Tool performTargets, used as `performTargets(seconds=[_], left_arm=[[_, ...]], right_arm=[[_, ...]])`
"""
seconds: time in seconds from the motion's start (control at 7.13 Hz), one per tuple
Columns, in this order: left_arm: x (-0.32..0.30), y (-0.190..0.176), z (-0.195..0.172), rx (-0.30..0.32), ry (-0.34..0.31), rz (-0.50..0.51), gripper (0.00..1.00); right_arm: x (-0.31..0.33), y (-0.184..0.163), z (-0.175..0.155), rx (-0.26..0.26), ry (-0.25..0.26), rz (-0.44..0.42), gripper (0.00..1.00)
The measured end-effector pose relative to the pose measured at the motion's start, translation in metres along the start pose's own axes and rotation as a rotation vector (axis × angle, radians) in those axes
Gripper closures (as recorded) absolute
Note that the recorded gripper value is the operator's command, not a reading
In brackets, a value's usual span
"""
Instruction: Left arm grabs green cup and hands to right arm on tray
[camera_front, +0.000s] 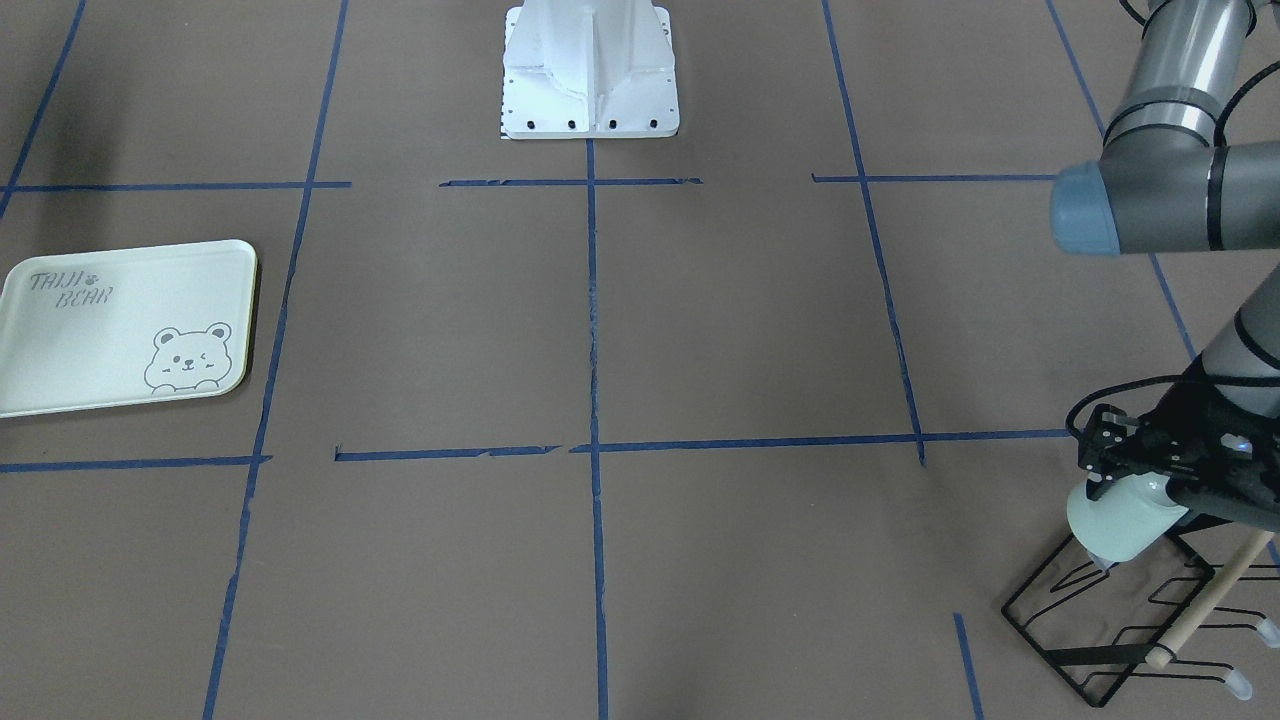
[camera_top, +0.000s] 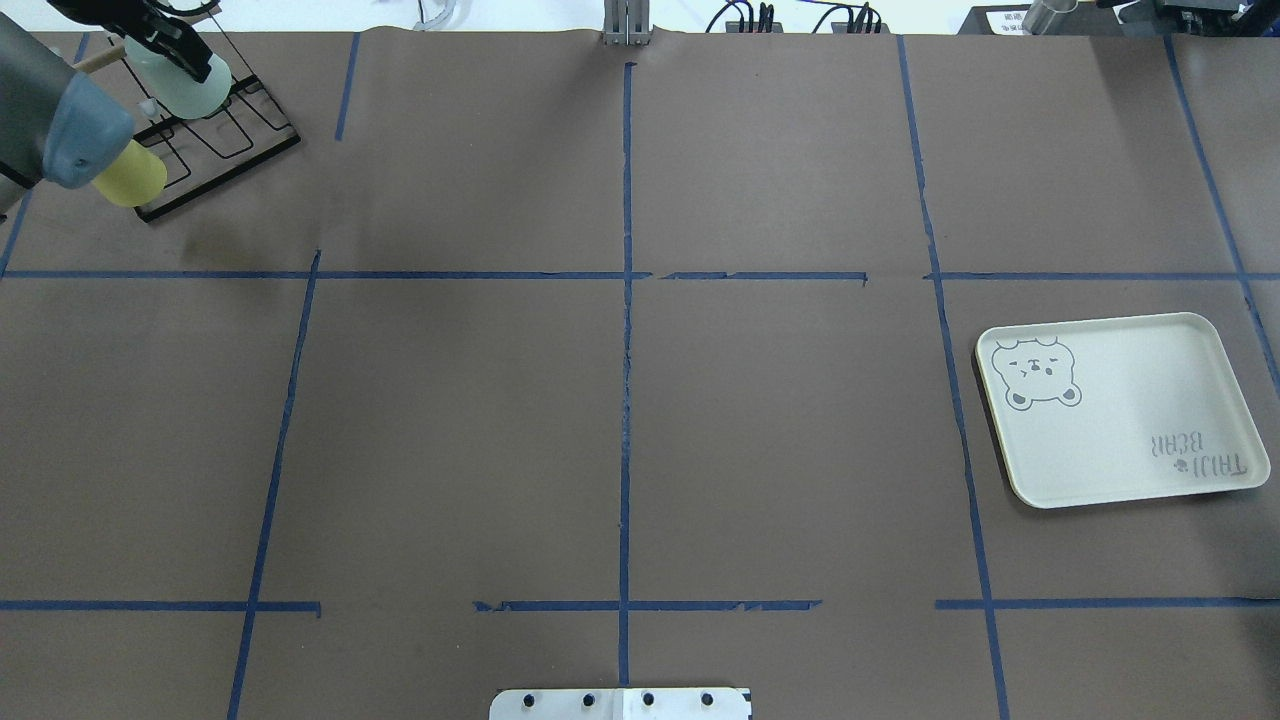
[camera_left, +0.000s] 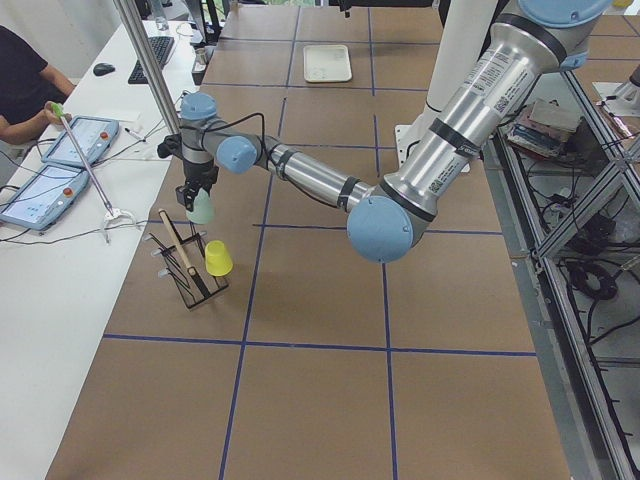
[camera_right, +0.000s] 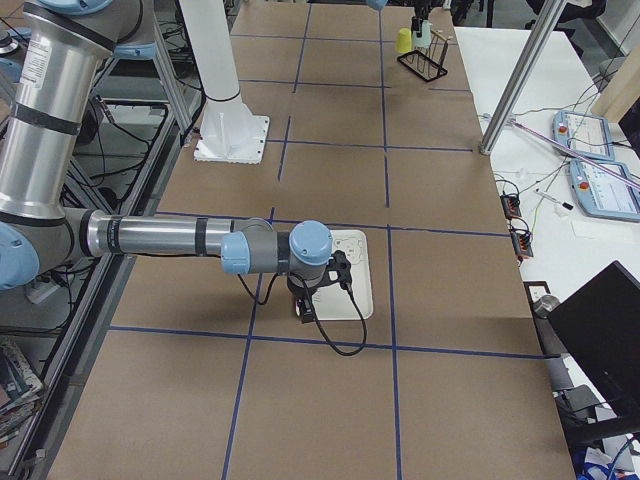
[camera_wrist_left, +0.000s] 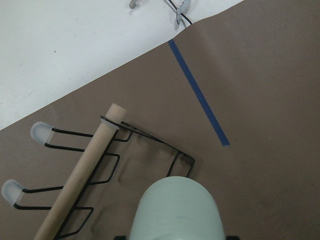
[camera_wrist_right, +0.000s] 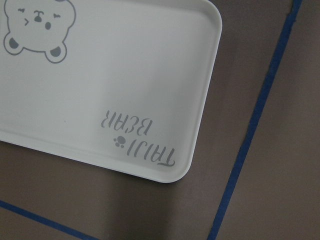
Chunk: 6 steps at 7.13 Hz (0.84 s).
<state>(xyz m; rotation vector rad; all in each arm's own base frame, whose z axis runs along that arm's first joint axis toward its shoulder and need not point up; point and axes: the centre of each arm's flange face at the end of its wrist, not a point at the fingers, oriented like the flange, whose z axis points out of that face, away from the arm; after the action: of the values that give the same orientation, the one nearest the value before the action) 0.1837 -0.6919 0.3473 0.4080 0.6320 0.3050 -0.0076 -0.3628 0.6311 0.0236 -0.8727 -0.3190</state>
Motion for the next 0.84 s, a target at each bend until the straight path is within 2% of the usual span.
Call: performTargets(seconds=[0.28, 0.42, 0.56, 0.84], left_arm=[[0.014, 0.012, -0.042, 0.000, 0.000, -0.025, 0.95], [0.022, 0.020, -0.050, 0.002, 0.030, -0.079, 0.94], [0.039, 0.028, -0.058, 0.000, 0.090, -0.181, 0.93], [0.105, 0.041, -0.065, -0.029, 0.198, -0.338, 0.92]], right_arm=[[-0.006, -0.009, -0.003, 0.013, -0.017, -0.013, 0.00], [-0.012, -0.015, -0.006, 0.026, -0.053, -0.021, 0.00], [-0.022, -0.025, -0.008, 0.045, -0.086, -0.021, 0.00], [-0.057, -0.054, -0.009, 0.096, -0.116, -0.050, 0.00]])
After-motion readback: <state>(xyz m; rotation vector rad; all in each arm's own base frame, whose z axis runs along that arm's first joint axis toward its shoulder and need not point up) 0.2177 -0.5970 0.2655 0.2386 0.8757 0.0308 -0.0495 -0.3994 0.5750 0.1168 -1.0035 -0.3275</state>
